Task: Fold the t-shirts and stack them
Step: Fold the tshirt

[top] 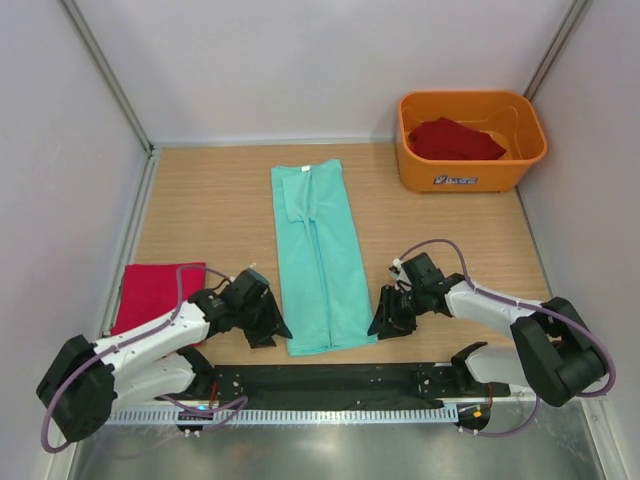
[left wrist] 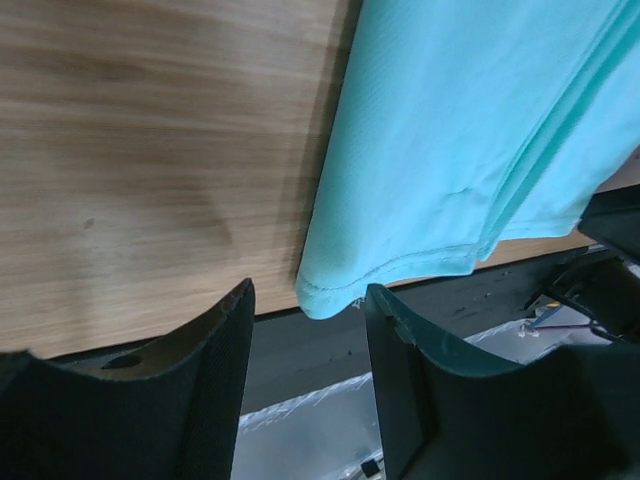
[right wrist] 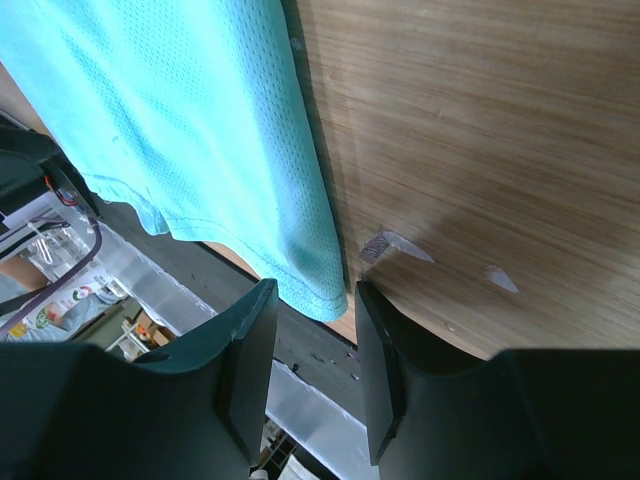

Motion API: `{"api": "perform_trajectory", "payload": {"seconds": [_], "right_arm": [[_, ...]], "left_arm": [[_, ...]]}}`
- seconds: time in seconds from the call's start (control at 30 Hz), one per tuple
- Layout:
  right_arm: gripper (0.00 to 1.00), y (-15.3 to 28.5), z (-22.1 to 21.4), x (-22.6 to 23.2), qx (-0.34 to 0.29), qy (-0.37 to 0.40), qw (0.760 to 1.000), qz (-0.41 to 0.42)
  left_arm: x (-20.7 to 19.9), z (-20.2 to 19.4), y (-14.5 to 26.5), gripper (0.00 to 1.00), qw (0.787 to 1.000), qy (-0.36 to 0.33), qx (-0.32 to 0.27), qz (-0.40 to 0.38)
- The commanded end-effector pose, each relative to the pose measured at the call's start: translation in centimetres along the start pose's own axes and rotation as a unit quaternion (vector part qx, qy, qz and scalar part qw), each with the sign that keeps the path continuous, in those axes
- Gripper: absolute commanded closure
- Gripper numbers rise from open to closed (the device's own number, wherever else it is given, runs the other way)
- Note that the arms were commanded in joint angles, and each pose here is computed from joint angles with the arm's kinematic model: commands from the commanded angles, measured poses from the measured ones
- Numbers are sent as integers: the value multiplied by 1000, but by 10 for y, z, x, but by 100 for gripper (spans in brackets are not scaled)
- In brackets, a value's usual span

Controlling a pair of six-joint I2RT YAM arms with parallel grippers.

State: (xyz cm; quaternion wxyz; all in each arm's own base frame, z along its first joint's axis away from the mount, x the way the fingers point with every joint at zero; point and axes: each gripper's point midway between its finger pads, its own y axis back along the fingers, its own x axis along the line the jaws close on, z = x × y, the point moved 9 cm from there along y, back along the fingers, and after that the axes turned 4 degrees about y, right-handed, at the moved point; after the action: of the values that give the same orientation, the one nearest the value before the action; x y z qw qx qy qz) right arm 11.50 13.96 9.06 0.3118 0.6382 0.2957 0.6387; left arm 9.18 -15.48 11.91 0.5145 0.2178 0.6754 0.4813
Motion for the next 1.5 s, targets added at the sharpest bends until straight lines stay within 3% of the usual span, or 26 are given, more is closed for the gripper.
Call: {"api": "perform_trajectory", "payload": {"seconds": [0.0,1.03,1.13,1.23,1.33,1.4,1.47], "right_arm": [[57,0,3,1,-15,8,1000,6],[58,-9,-6,-10,16,2,1000,7],[65,-10,-7,-10,15,0,1000,11],[79,-11,-9,-10,18,-3,1000,18],[97,-7,-5,-4,11,0,1000,24],[99,-3,0,3,1,7,1000,29],[99,4,12,16,-16,15,999,31]], "left_arm": [[-4,-9,-8,51,1000,15,-10,1],[7,-28,-31,64,998,20,-8,60],[8,-28,-31,68,998,19,-6,62],[8,-28,-30,75,998,15,-6,62],[-6,-26,-24,92,999,10,-10,44],[-17,-21,-18,100,999,-7,-31,38],[-36,-15,-7,100,998,-28,-40,42]]}}
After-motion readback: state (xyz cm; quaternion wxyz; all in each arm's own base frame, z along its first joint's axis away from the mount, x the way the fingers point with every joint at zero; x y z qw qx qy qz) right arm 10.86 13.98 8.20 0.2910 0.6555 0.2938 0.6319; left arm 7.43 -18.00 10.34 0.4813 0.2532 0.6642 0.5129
